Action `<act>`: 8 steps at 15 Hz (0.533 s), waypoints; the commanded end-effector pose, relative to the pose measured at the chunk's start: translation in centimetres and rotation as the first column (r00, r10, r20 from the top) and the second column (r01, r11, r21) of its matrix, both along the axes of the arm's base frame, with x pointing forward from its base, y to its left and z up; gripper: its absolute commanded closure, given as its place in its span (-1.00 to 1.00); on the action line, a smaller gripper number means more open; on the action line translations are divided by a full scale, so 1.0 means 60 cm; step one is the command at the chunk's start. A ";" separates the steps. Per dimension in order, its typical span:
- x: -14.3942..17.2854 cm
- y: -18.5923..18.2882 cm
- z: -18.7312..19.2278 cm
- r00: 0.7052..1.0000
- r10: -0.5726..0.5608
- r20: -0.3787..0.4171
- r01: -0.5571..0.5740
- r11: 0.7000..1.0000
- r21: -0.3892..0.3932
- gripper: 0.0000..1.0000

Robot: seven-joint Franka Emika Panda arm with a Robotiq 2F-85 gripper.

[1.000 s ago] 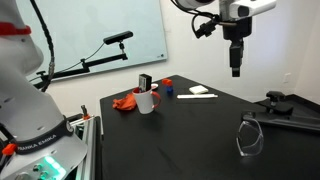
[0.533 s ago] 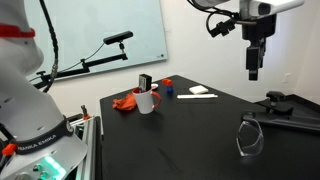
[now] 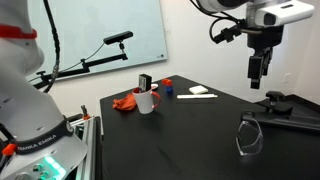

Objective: Loosen up the screw on the c-clamp

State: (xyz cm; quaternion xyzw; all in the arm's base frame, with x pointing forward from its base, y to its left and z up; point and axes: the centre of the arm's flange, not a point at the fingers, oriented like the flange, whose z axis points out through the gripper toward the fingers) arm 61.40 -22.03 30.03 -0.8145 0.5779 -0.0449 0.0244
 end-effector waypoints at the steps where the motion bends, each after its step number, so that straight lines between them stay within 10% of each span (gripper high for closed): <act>1: -0.001 0.023 -0.001 0.984 0.180 -0.004 -0.180 0.982 -0.064 -1.00; 8: 0.037 -0.004 -0.020 0.875 0.479 0.066 -0.466 0.872 -0.148 -1.00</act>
